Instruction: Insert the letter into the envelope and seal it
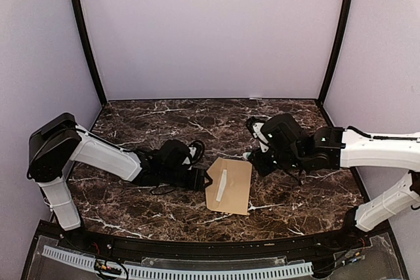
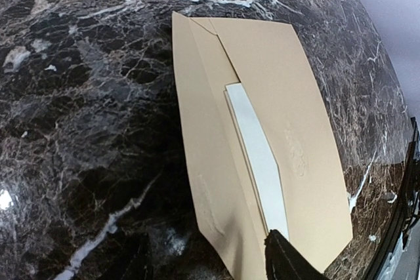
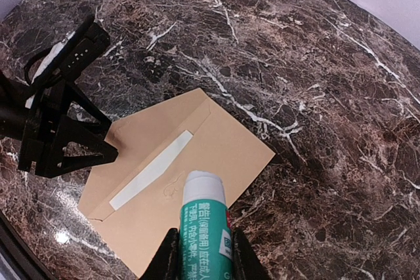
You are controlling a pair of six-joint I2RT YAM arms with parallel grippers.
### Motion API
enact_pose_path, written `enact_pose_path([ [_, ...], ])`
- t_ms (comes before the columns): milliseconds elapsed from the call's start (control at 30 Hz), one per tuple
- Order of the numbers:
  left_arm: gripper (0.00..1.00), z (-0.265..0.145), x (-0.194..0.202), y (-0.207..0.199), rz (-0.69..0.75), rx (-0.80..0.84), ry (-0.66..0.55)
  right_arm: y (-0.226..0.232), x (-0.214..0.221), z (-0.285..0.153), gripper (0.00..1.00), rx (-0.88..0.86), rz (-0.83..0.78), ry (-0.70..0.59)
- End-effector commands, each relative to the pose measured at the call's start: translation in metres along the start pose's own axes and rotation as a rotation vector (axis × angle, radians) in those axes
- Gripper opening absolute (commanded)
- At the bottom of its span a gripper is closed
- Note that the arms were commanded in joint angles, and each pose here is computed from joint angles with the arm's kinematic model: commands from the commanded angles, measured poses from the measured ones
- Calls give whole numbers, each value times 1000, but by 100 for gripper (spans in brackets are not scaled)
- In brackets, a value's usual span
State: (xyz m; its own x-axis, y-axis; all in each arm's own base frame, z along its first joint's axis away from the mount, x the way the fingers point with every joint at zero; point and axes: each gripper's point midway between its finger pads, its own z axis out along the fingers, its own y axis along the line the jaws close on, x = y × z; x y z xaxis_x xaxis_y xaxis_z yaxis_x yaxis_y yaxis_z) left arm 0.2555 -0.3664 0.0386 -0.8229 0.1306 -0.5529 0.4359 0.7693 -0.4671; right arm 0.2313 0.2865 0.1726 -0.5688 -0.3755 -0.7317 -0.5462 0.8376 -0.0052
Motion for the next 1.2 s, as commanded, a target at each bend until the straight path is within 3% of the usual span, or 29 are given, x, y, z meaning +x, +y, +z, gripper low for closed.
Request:
enact_pose_path([
  [0, 56, 4, -4, -22, 11, 86, 3, 5, 7, 3, 0, -31, 3, 55],
  [500, 32, 20, 3, -33, 8, 80, 19, 22, 34, 19, 0, -137, -14, 169],
  [767, 7, 21, 0, -36, 26, 64, -14, 43, 48, 32, 0, -243, -26, 278],
  [1167, 2, 19, -2, -36, 50, 64, -34, 63, 64, 66, 0, -249, -17, 509],
])
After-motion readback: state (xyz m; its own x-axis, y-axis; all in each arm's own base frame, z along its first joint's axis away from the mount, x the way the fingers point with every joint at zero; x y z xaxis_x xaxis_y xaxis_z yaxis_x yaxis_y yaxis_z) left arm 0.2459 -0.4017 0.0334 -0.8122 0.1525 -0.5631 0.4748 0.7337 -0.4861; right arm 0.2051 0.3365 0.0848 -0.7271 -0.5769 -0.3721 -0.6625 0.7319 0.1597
